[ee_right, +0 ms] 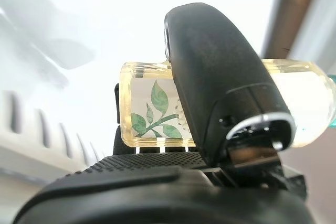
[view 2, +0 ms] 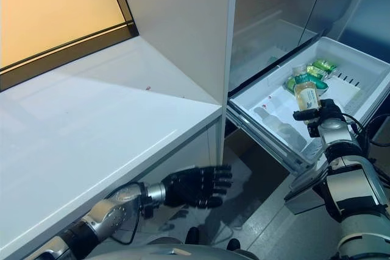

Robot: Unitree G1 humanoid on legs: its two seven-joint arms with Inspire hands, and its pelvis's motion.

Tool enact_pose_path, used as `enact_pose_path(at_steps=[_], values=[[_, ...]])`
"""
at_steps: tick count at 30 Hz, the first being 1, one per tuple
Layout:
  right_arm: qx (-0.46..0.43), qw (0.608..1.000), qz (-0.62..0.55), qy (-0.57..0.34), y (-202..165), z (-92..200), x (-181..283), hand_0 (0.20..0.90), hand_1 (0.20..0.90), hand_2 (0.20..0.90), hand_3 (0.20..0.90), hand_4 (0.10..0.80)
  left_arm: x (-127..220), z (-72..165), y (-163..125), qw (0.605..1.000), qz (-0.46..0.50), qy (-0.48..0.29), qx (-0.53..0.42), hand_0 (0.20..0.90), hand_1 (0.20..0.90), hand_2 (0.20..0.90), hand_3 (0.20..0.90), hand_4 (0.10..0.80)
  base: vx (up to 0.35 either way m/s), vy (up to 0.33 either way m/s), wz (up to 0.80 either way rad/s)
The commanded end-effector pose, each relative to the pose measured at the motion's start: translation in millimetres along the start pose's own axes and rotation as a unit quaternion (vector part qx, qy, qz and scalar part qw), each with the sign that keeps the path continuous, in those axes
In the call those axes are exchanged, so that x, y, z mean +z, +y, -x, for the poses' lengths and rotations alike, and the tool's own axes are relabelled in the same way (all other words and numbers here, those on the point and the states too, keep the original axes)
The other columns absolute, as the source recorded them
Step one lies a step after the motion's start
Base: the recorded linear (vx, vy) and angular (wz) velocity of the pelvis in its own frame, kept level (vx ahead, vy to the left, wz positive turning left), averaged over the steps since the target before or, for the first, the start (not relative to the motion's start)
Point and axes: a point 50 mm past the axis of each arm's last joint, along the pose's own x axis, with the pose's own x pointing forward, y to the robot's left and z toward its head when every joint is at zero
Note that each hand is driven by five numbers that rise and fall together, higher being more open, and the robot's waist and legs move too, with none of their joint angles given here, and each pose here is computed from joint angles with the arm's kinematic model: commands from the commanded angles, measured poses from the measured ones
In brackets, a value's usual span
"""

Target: Put drinks into fridge and close the fridge

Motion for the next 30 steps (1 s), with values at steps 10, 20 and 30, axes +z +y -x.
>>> enact_pose_path(at_steps=[10,20,30], values=[[-0.018,0.991,0.117,-0.068,-60.1,12.5,82.4,0.300,0.300,0.300,0.200,0.100,-21.9,12.0,40.3,0.974,-0.140,0.024,0.178,0.900,0.900,0.900,0.900,0.800,-0.057,-0.040,0.02],[0.004,0.967,0.250,-0.049,-55.0,13.1,84.4,0.300,0.300,0.300,0.200,0.100,-74.3,50.5,77.7,0.926,-0.060,0.123,0.351,0.900,0.900,0.900,0.900,0.800,-0.064,-0.019,-0.07],[0.006,0.967,0.246,-0.074,-56.6,16.5,96.5,0.900,0.900,0.900,0.900,0.800,-75.4,61.3,84.8,0.916,-0.048,0.128,0.377,0.900,0.900,0.900,0.900,0.800,-0.025,0.008,-0.05]])
